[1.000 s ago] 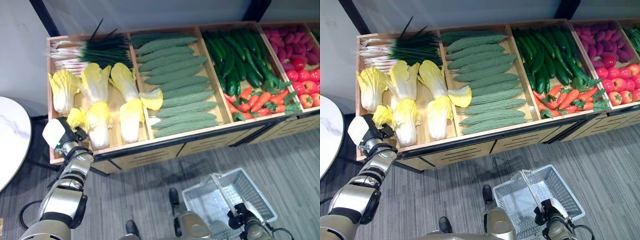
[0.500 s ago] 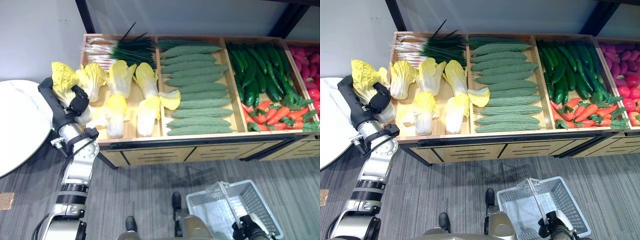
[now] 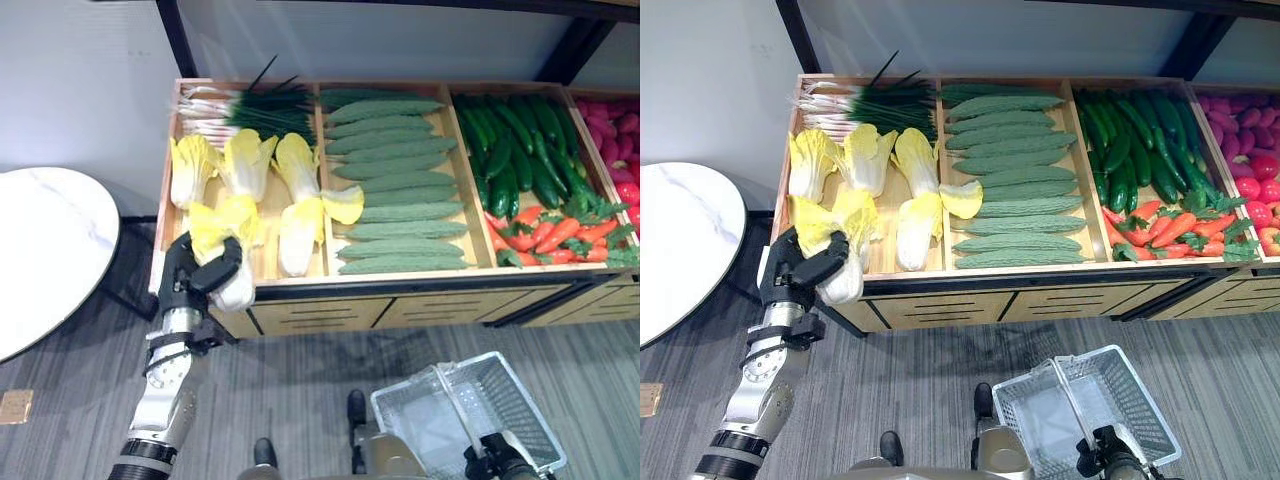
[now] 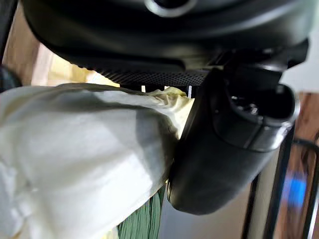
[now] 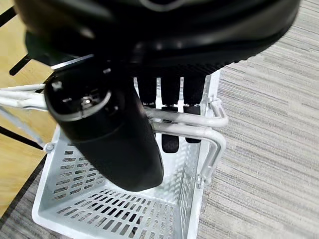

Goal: Get the vegetables into the basket

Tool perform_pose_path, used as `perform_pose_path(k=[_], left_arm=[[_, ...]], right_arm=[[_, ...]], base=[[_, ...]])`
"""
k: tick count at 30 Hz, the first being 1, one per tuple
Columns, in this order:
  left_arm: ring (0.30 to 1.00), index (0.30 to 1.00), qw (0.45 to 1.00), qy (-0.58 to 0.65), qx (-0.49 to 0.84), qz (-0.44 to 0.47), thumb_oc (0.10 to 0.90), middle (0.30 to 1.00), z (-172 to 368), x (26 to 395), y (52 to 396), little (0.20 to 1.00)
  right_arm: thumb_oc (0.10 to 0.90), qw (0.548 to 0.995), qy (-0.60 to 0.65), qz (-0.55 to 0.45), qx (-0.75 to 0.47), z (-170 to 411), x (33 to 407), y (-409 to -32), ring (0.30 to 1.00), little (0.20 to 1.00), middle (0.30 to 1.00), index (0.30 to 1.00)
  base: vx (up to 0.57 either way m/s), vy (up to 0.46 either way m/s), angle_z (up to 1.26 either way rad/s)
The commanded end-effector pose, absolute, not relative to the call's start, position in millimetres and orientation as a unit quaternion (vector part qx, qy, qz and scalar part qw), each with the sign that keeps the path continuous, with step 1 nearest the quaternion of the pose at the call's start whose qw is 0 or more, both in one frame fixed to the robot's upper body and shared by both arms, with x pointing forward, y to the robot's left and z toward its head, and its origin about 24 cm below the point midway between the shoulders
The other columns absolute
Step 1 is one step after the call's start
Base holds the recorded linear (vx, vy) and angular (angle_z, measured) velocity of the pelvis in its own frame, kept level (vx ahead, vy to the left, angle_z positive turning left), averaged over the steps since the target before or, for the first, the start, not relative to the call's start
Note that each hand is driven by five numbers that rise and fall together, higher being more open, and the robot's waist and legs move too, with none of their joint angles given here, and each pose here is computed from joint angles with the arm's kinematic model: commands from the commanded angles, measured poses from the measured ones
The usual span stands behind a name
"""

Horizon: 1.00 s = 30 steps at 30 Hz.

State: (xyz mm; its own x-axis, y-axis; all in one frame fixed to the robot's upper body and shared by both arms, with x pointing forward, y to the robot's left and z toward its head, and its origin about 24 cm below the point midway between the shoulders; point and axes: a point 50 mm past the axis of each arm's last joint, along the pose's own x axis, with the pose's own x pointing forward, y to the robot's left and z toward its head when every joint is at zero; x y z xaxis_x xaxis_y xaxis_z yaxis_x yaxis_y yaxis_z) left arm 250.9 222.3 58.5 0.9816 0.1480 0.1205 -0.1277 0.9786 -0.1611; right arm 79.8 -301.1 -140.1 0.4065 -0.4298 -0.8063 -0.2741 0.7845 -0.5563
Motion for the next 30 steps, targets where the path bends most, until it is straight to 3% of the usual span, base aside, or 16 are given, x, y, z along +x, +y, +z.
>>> perform_pose_path(k=[1, 8, 16, 30], left_arm=[[0.300, 0.300, 0.971, -0.226, -0.070, -0.025, 0.400, 0.300, 130, 270, 206, 0.300], [0.300, 0.300, 0.967, -0.236, -0.067, -0.068, 0.400, 0.300, 137, 280, 187, 0.300], [0.300, 0.300, 0.967, -0.245, -0.034, -0.053, 0.400, 0.300, 142, 276, 197, 0.300], [0.300, 0.300, 0.972, -0.223, -0.044, -0.058, 0.400, 0.300, 130, 272, 195, 0.300]], right_arm=[[0.400, 0.762, 0.545, -0.079, -0.341, -131, 75, -324, 0.300, 0.300, 0.300, 0.300], [0.400, 0.767, 0.548, -0.082, -0.323, -134, 72, -318, 0.300, 0.300, 0.300, 0.300], [0.400, 0.769, 0.543, -0.056, -0.334, -136, 79, -310, 0.300, 0.300, 0.300, 0.300], [0.400, 0.773, 0.541, -0.062, -0.326, -137, 75, -310, 0.300, 0.300, 0.300, 0.300]], base=[[-0.06, 0.129, -0.12], [-0.08, 0.188, -0.19], [-0.11, 0.196, -0.93], [0.02, -0.099, -0.22]])
